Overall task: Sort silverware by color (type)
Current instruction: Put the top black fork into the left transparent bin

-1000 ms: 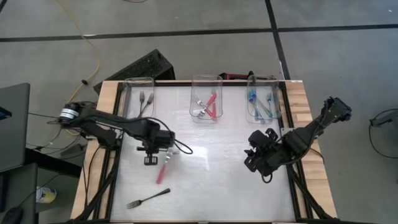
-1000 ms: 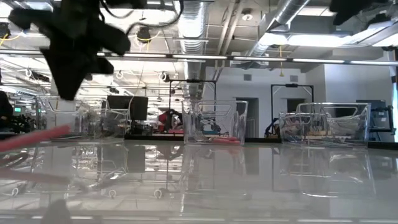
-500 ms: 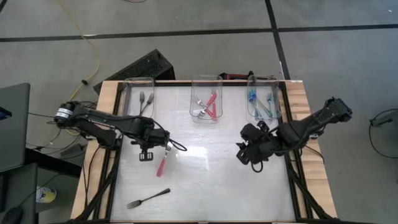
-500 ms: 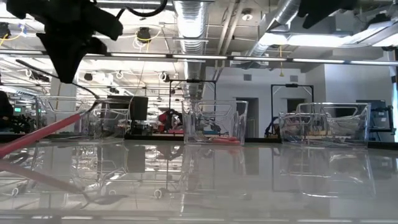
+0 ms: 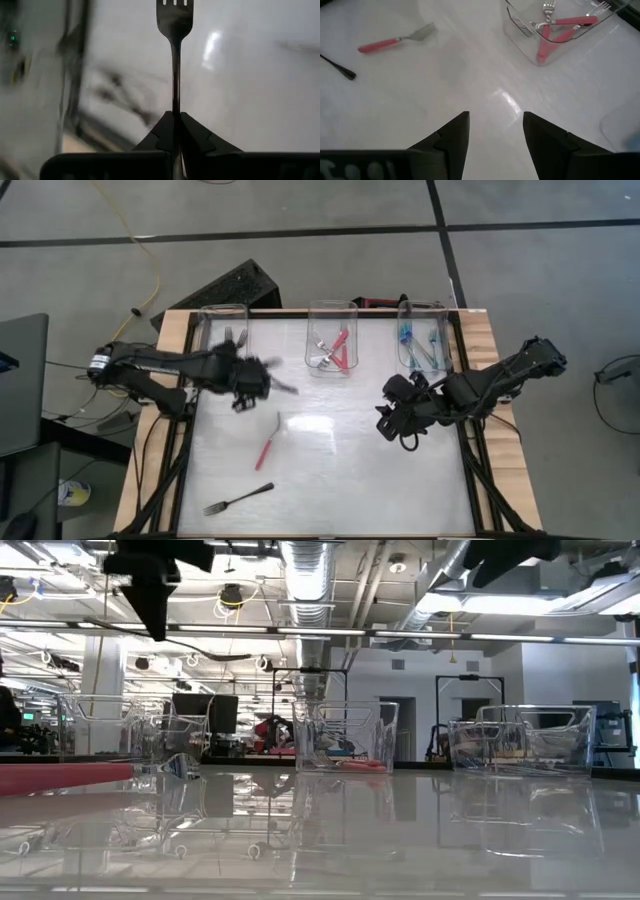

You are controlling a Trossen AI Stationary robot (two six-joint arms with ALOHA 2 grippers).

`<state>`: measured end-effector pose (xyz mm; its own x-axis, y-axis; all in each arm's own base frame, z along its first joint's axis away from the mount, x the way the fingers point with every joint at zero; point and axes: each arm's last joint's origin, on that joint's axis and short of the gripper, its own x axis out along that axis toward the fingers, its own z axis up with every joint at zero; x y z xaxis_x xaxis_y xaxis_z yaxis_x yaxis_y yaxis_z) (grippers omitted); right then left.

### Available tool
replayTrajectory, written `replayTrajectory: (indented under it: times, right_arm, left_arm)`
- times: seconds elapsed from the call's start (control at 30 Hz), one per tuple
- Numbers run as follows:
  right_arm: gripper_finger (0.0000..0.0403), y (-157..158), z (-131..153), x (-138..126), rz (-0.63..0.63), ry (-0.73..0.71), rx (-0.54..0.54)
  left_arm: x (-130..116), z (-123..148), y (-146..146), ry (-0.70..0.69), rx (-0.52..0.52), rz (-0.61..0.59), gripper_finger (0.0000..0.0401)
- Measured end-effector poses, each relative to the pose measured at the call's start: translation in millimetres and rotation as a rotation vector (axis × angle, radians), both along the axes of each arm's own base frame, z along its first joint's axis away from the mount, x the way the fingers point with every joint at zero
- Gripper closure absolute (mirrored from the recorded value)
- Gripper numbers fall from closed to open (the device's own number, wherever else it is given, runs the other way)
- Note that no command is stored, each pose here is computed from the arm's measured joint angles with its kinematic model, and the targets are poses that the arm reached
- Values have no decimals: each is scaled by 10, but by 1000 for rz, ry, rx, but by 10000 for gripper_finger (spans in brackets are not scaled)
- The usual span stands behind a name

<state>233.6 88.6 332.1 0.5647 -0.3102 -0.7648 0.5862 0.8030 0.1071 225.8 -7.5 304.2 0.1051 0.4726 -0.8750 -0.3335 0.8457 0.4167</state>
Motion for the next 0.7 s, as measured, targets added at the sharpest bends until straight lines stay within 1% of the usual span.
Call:
replayTrajectory:
  times: [0.13, 0.23, 0.3, 0.37, 0.47, 0.53, 0.6, 0.7]
  right_arm:
    - [195, 13, 14, 24, 2, -29, 18]
    - [195, 41, 26, 41, 16, -51, 43]
    - [195, 72, 37, 52, 26, -74, 55]
    - [195, 113, 50, 56, 39, -96, 66]
    - [195, 192, 75, 61, 65, -138, 87]
    - [195, 243, 91, 60, 83, -163, 99]
    - [195, 289, 109, 64, 97, -191, 115]
    - [195, 343, 137, 71, 113, -230, 136]
  left_arm:
    - [-101, 67, 330, -85, 55, 257, 401]
    - [-225, 167, 589, -153, 100, 380, 401]
    - [-340, 180, 772, -182, 125, 473, 401]
    - [-452, 139, 948, -232, 106, 554, 401]
    - [-592, -18, 1168, -324, -9, 627, 401]
    - [-661, -130, 1273, -356, -53, 659, 401]
    - [-721, -201, 1351, -358, -39, 698, 401]
    - [-798, -283, 1430, -322, 2, 739, 401]
